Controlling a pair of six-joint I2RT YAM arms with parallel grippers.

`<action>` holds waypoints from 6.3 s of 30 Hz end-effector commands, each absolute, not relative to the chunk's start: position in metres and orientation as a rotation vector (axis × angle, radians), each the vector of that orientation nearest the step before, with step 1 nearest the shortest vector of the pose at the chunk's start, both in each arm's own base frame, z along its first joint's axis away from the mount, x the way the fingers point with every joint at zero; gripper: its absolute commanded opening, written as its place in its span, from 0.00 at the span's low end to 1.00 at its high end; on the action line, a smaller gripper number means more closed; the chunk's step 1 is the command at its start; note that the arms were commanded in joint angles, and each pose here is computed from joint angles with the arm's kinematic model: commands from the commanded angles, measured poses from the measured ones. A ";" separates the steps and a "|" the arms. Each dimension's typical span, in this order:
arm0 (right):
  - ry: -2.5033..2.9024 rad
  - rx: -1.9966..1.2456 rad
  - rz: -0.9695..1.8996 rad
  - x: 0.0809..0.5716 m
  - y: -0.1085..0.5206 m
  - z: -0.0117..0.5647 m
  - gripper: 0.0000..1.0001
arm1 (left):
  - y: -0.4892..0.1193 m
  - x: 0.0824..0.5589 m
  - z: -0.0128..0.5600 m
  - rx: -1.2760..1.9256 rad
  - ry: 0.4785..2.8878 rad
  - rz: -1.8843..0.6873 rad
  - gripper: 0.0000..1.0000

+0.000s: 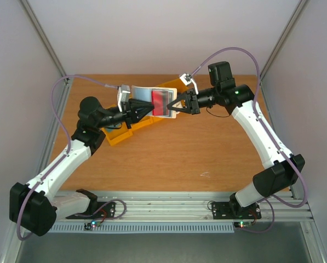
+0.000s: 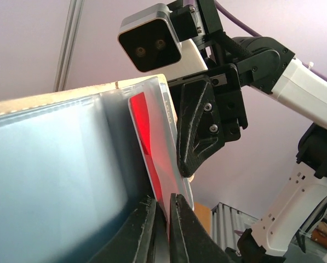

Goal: Take the credit cards out of the card holder

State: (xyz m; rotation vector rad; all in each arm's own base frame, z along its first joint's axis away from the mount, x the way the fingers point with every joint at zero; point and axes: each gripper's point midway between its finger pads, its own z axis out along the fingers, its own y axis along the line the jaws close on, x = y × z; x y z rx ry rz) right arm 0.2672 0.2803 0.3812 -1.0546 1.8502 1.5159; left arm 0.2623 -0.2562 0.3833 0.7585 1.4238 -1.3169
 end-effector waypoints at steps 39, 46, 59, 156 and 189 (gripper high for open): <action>1.983 -0.896 1.393 0.292 0.246 0.366 0.01 | -0.229 0.285 0.366 0.656 1.514 -1.139 0.00; 2.153 -0.588 1.328 0.337 0.199 0.332 0.01 | -0.219 0.299 0.350 0.676 1.546 -0.961 0.00; 2.221 -0.347 1.139 0.379 0.158 0.311 0.01 | -0.200 0.350 0.323 0.888 1.514 -0.254 0.00; 2.159 -0.259 1.113 0.398 0.097 0.319 0.01 | -0.266 0.541 0.073 1.594 1.874 0.477 0.12; 1.991 -0.533 1.307 0.354 0.133 0.357 0.01 | -0.304 0.399 0.327 1.076 1.599 -1.020 0.99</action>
